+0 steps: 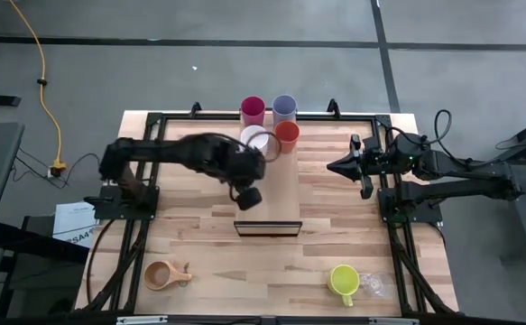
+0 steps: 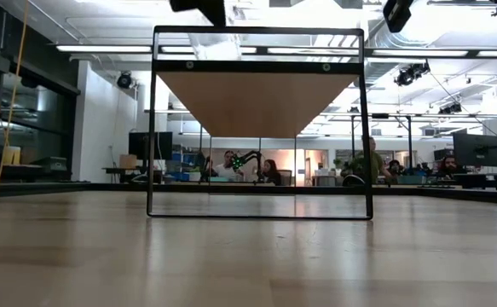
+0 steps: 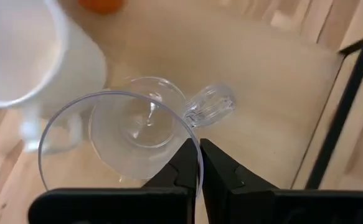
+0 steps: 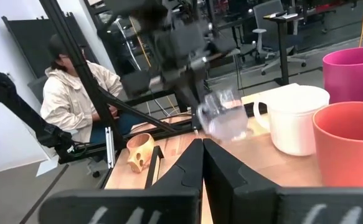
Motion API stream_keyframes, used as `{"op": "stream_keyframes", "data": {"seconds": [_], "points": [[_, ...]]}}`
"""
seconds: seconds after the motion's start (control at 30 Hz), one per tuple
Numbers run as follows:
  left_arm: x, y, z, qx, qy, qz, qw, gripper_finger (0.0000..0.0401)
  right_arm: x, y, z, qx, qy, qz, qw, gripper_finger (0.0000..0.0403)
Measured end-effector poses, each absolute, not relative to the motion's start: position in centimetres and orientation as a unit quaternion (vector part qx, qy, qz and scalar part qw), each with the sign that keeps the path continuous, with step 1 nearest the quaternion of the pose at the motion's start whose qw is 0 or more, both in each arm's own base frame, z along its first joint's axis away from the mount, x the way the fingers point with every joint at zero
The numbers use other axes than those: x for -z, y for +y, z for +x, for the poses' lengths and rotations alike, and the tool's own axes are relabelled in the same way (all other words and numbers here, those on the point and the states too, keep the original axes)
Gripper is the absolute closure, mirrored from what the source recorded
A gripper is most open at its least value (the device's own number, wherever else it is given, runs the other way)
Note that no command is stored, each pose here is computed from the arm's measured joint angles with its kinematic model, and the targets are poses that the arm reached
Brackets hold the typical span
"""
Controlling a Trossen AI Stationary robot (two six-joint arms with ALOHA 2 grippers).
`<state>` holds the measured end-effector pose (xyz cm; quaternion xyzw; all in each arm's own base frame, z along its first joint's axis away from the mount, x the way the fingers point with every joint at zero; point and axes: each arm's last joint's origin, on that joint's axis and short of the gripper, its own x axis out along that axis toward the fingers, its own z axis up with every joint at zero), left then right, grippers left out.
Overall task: Stack small to large cups/mugs on shelf
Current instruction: Put the top transparent mug on the shelf
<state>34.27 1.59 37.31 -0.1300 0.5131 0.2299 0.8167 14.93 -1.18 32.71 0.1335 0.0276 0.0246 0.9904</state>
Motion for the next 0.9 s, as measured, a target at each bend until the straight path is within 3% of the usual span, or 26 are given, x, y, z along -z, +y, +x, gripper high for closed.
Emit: {"op": "stream_keyframes", "data": {"seconds": [0.17, 0.57, 0.9], "points": [[-35.4, 1.6, 35.8, -0.224, 0.54, -0.12, 0.802, 0.0401, -32.7, -1.2, 14.9, -0.024, 0.031, 0.135, 0.99, 0.0403], [-35.3, 1.5, 35.9, -0.193, 0.55, -0.094, 0.807, 0.0397, -32.7, -1.2, 14.9, -0.024, 0.031, 0.134, 0.99, 0.0403], [-35.3, 1.6, 35.7, -0.195, 0.559, -0.077, 0.802, 0.0354, -32.7, -1.2, 14.9, -0.024, 0.031, 0.143, 0.989, 0.0403]]}}
